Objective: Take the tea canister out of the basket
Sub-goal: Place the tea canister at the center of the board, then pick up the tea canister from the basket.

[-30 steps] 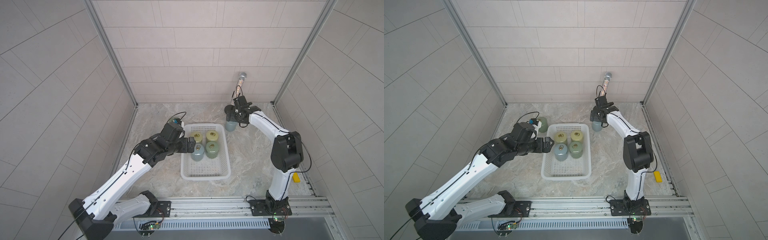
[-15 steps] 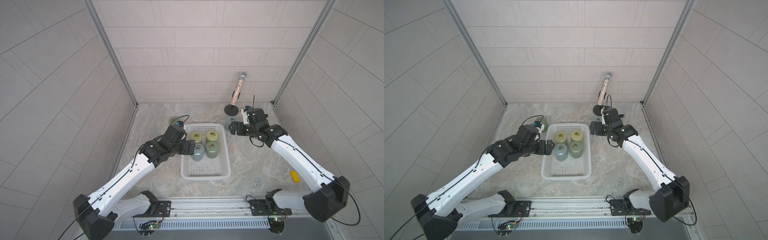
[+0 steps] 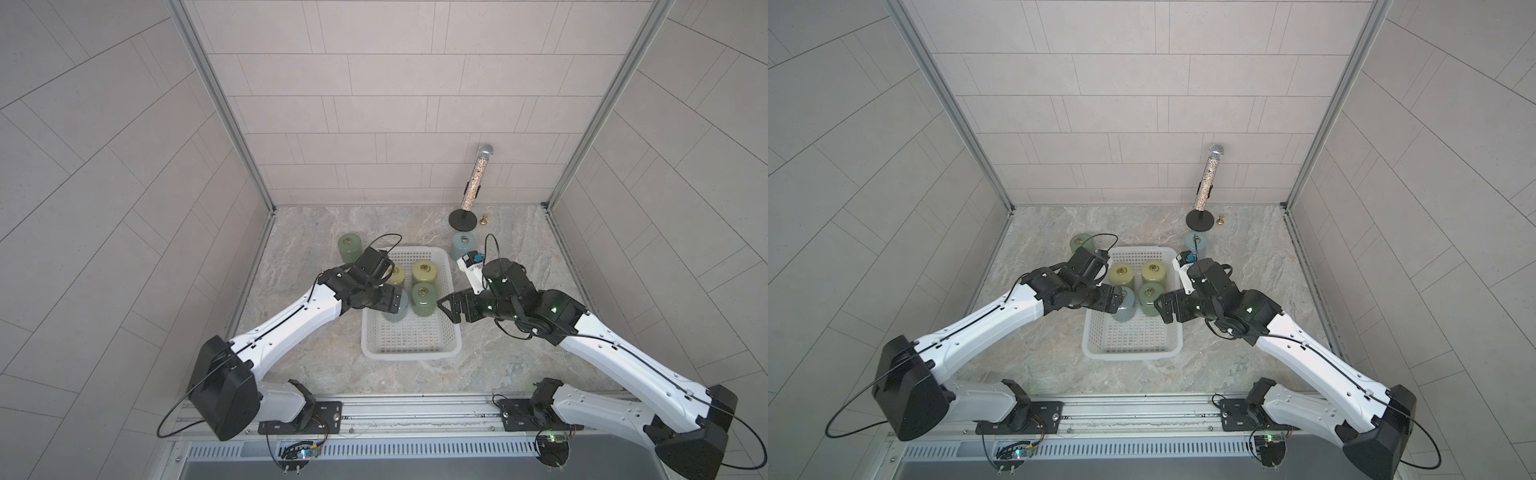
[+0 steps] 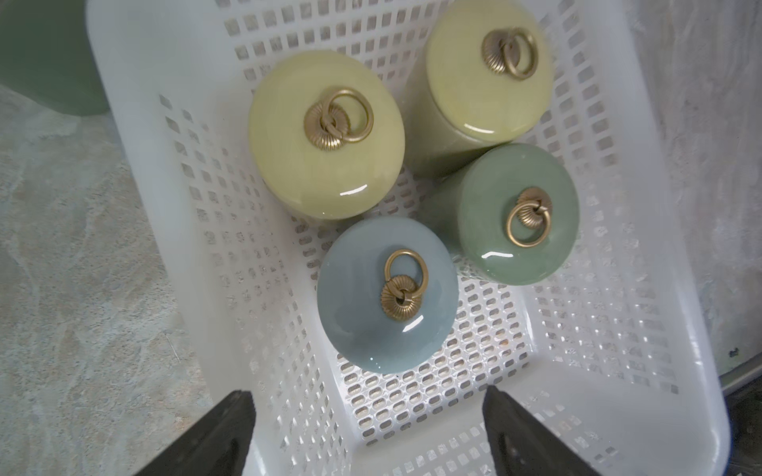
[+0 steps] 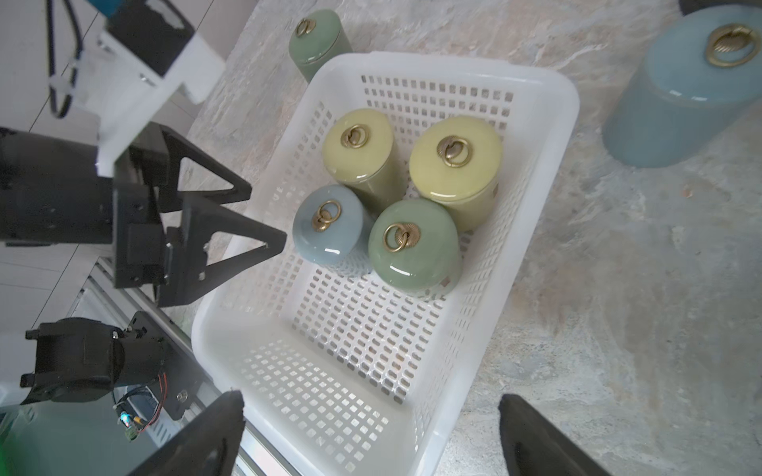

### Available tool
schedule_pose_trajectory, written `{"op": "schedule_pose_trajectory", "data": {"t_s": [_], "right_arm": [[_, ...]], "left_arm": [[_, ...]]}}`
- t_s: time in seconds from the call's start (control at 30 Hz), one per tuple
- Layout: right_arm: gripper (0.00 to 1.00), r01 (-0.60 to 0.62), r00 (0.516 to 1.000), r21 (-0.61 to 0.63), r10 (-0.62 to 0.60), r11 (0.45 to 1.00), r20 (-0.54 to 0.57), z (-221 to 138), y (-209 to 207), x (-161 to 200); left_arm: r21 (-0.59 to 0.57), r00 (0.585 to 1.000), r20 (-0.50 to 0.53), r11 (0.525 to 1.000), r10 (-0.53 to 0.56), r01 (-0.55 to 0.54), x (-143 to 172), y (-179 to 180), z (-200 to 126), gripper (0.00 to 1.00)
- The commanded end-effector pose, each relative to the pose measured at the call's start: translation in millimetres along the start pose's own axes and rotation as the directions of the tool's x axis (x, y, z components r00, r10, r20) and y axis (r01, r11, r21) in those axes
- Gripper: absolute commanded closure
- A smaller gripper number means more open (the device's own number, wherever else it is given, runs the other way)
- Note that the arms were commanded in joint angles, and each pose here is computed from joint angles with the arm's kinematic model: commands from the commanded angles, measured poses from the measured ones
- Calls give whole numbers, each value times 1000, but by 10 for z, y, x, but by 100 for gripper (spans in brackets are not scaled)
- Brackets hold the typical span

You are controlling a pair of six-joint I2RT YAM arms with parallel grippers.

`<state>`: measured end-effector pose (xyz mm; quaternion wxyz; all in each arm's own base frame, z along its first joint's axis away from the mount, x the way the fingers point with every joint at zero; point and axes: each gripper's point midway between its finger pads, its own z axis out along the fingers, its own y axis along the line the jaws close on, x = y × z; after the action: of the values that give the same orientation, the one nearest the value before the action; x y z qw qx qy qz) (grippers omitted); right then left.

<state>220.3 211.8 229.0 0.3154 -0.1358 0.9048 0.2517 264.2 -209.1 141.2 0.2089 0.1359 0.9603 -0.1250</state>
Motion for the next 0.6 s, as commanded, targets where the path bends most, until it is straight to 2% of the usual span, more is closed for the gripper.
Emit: {"op": "schedule_pose_trajectory", "data": {"t_s": [0.0,0.2,0.57], "right_arm": [[0,-33,999,-5,33,999,5,-97,-2,73],[0,-42,999,4,42,999,5,-192,-48,155],[0,-49,999,-4,49,999,10,-242,-18,131]], "left_arm": [[9,999,-32,999,37,-37,8,-69,81,7],[-31,995,-31,995,97,-98,85,-110,273,8],[-67,996,-12,994,84,-85,122,-60,593,6]]}}
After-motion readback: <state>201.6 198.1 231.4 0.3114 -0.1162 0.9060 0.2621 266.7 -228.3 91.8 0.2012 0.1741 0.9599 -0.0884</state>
